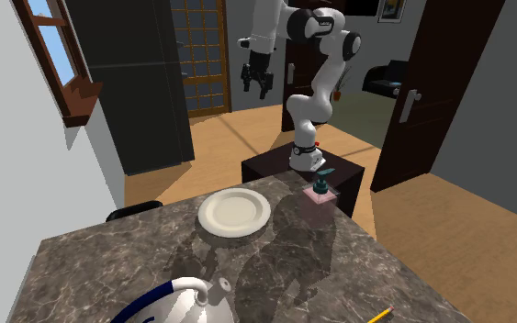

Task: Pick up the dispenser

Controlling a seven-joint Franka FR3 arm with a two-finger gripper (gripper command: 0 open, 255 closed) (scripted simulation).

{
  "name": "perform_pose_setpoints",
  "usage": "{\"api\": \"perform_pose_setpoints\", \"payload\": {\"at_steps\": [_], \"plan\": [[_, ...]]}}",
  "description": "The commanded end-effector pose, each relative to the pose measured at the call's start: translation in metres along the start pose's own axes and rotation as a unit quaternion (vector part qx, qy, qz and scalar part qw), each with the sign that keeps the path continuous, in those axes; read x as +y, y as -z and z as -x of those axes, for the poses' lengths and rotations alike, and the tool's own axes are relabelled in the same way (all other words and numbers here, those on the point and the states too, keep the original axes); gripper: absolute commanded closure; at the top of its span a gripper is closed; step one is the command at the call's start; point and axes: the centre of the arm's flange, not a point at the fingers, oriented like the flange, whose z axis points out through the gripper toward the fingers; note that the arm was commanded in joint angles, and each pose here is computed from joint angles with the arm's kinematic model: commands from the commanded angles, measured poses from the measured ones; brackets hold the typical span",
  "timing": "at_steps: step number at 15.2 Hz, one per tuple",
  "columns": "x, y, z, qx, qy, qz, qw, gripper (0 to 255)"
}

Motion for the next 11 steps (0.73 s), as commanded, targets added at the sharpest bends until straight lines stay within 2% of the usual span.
{"api": "perform_pose_setpoints", "payload": {"at_steps": [1, 11], "plan": [[0.0, 0.0, 0.0, 0.0, 0.0, 0.0, 1.0, 0], [-0.119, -0.025, -0.032, -0.027, -0.016, -0.025, 0.9992, 0]]}}
